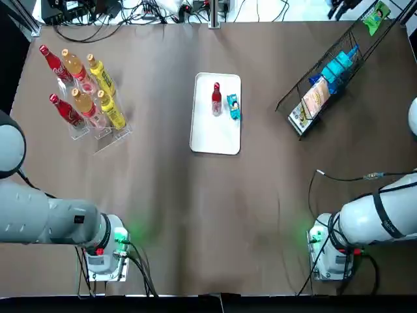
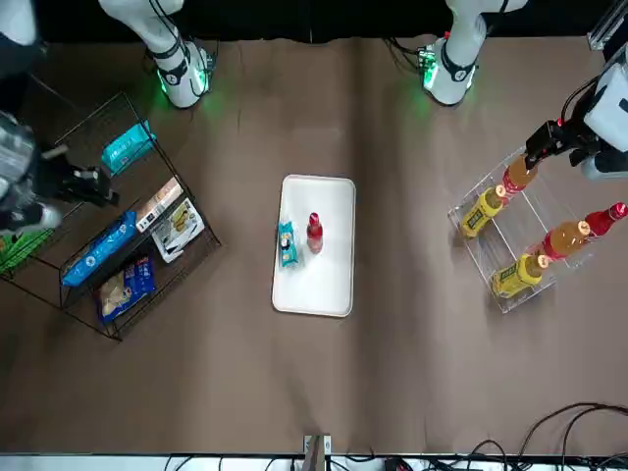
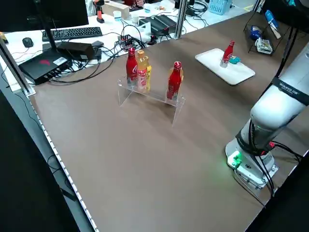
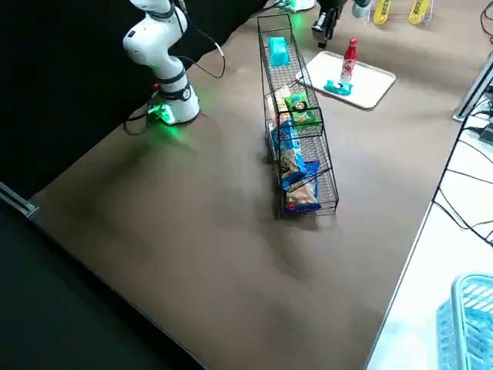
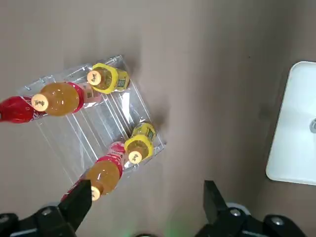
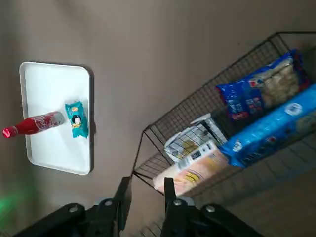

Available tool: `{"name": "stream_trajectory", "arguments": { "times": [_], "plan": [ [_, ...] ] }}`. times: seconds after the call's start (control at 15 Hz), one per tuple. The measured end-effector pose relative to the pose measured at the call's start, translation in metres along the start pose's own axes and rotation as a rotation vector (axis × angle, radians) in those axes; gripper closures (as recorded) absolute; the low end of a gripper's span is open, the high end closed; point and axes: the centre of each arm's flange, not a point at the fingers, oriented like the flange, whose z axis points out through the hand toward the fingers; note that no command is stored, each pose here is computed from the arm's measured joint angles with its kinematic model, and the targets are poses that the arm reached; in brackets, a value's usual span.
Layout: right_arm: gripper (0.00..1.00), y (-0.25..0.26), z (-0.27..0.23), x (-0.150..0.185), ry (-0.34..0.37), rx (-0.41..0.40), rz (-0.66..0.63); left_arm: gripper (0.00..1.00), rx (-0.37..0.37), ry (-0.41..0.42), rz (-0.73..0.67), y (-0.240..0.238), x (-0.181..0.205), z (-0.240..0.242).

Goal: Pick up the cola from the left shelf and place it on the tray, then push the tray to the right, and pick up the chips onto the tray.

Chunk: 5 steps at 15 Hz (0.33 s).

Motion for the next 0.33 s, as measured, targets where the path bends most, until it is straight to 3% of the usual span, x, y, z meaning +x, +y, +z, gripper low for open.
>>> {"name": "stream_trajectory", "arguments": {
  "times": [0.13, 0.33],
  "plan": [
    [0.63, 0.0032, -0.0099, -0.0078, 0.007, -0.006, -0.004, 0.00, 0.000, -0.004, 0.002, 0.0012, 0.0012, 0.0021],
    [0.41, -0.0037, -0.0073, -0.0123, -0.002, -0.066, -0.024, 0.00, 0.001, -0.009, 0.001, 0.0008, 0.0030, 0.0052]
  ]
}}
